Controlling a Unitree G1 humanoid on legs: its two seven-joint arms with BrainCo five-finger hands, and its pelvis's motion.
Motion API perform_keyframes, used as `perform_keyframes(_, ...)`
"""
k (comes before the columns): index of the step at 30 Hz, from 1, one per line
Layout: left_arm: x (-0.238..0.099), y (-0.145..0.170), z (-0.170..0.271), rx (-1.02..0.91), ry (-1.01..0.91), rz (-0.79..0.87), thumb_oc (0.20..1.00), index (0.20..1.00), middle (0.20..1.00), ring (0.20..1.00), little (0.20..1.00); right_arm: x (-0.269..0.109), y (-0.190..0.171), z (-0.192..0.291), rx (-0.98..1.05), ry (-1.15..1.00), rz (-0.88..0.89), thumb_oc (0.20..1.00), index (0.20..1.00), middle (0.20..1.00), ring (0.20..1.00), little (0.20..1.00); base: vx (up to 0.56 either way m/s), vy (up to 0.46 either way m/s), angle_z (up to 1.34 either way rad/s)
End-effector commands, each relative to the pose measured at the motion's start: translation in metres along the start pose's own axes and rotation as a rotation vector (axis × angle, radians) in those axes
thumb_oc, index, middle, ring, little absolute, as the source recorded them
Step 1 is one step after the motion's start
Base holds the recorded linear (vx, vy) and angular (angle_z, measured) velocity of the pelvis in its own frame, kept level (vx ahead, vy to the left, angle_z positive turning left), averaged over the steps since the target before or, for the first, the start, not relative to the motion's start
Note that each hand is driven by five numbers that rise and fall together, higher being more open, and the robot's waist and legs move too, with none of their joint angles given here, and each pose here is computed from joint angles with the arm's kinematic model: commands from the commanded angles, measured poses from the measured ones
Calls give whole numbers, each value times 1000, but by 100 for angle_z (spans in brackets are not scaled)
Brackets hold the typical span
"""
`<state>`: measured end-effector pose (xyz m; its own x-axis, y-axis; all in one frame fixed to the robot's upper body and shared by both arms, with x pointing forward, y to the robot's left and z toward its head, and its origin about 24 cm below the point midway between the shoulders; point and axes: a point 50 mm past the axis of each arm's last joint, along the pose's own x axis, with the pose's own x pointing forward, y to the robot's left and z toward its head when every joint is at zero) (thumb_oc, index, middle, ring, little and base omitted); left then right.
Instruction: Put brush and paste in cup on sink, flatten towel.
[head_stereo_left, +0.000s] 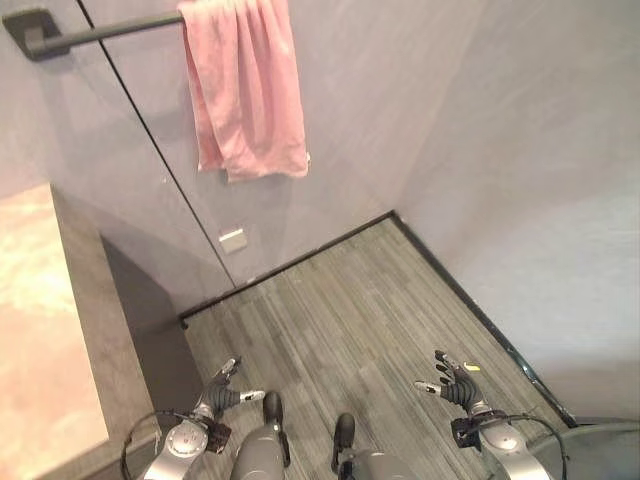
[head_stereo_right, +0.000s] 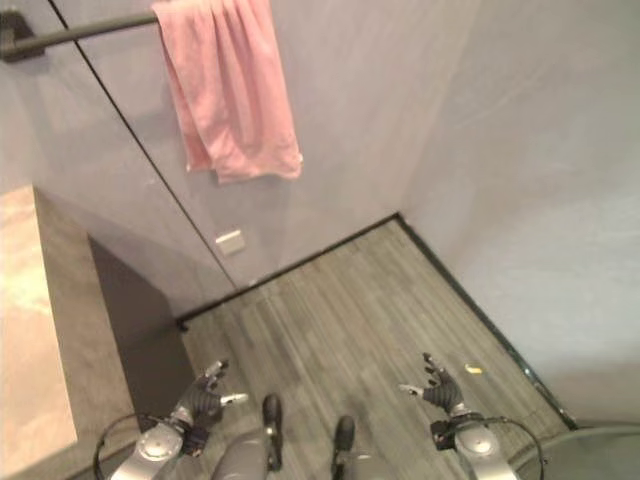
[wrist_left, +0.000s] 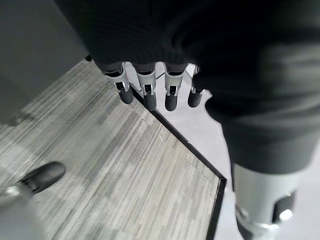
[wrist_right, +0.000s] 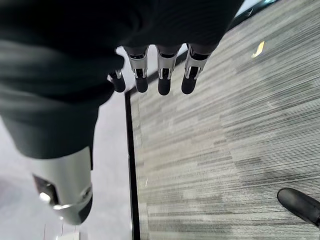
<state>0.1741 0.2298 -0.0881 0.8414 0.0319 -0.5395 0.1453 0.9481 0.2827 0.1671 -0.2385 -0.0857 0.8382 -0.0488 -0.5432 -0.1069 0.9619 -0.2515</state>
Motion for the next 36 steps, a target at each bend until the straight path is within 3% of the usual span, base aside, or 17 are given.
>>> perform_keyframes(1, -4, 25, 10, 46, -66, 48, 1000, 1000, 1000, 1000, 1000, -2, 8, 3, 9, -36, 29, 1000, 1000, 1000, 1000, 1000, 168, 203, -14)
perform_keyframes(13, 0, 17, 15, 148, -83, -25, 1000, 1000, 1000, 1000, 1000, 0, 36, 13, 7, -79, 154, 1000, 1000, 1000, 1000, 1000, 129, 183, 31)
perform_keyframes(36, 1, 7, -8, 51, 23, 30, 1000, 1000, 1000, 1000, 1000, -1, 37, 14, -26, -85, 181, 1000, 1000, 1000, 1000, 1000, 182, -81, 34)
